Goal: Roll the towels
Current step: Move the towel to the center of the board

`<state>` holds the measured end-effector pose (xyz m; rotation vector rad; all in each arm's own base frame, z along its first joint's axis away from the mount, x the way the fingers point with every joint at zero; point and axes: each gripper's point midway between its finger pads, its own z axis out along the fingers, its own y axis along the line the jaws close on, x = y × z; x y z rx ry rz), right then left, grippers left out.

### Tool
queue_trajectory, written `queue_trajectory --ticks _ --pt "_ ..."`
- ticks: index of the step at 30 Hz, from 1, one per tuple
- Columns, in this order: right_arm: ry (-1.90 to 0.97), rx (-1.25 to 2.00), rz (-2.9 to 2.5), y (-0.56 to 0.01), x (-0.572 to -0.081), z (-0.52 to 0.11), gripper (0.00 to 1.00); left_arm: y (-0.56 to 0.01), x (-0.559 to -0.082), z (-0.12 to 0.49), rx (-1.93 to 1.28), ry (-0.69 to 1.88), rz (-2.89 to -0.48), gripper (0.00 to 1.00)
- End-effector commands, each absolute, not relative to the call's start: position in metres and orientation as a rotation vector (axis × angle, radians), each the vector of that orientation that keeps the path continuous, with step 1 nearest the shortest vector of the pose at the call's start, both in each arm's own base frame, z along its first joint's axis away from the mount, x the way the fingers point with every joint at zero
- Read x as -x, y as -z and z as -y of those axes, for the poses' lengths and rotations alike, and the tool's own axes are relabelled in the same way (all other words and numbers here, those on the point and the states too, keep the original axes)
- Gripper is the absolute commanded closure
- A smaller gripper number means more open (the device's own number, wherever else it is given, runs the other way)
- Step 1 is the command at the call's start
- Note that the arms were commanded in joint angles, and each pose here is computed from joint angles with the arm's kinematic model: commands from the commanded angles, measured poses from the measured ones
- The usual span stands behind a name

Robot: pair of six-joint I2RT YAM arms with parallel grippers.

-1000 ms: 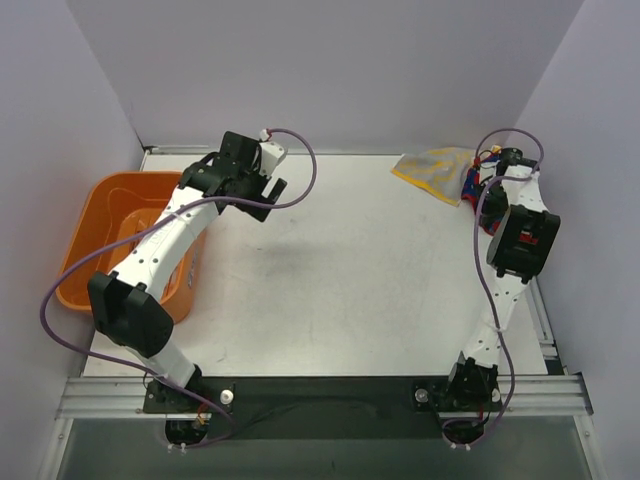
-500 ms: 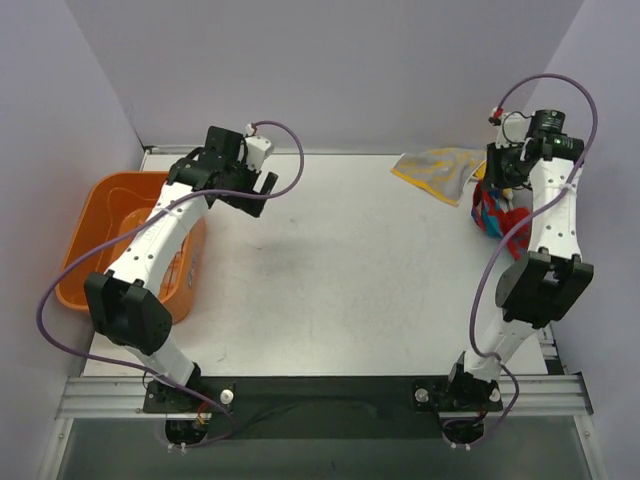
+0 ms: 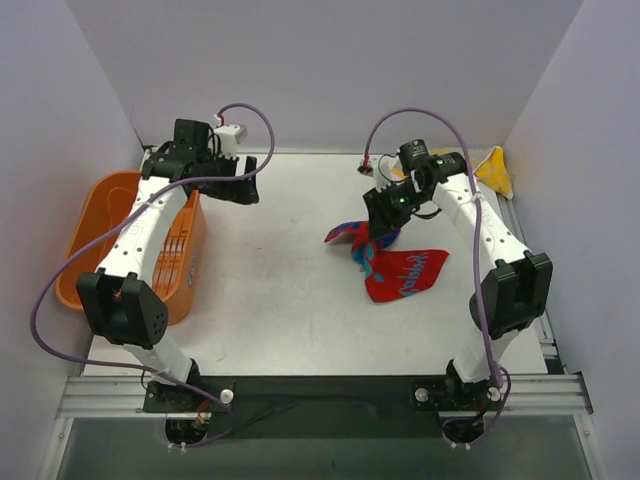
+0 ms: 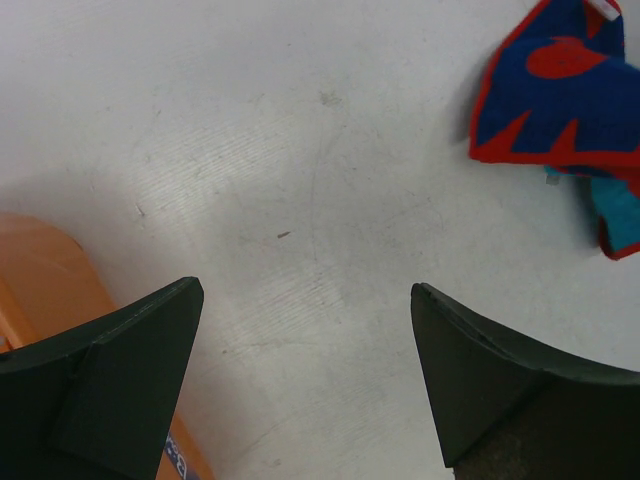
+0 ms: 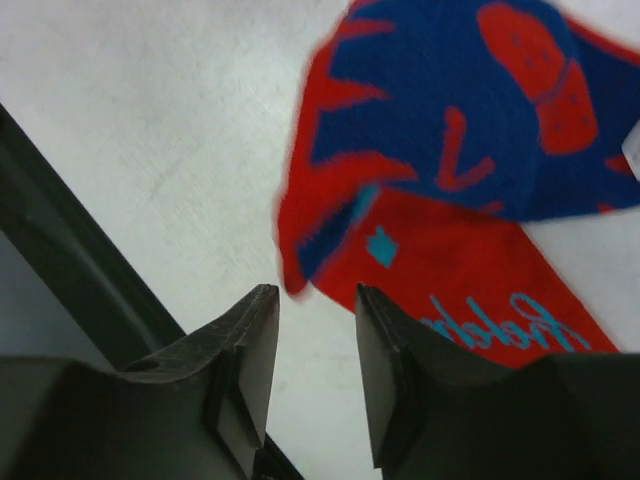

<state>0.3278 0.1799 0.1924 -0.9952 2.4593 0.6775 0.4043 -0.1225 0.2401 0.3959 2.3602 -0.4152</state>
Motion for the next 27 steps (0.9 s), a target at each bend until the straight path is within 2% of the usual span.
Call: queue_trajectory --ticks 1,3,4,8,12,20,27 --pt "-0.684 0.967 -2.52 -0.187 -0.308 -0.165 0.6 -0.254 -0.394 0.134 -0.43 0.494 -2.298 0.04" --pt "-0.675 0.886 -2.565 -0.18 -0.306 -0.144 0.4 -0.251 -0.387 0.138 -0.493 0.493 -2.284 0.03" --pt "-0.658 0.853 -2.583 -0.176 -0.307 -0.134 0.38 -0.238 -0.382 0.139 -0.511 0.477 -2.307 0.03" --pt "-0.548 0.66 -2.706 -0.151 -0.318 -0.091 0.41 -0.211 -0.378 0.149 -0.64 0.361 -2.308 0.03" --pt "-0.407 0.476 -2.821 -0.123 -0.341 -0.055 0.49 -0.194 -0.389 0.168 -0.69 0.347 -2.304 0.05" --pt "-0.205 0.367 -2.957 -0.076 -0.353 -0.018 0.5 -0.15 -0.442 0.223 -0.822 0.265 -2.287 0.21" --pt "-0.155 0.24 -3.031 -0.053 -0.359 -0.002 0.46 -0.112 -0.476 0.253 -0.933 0.172 -2.264 0.23"
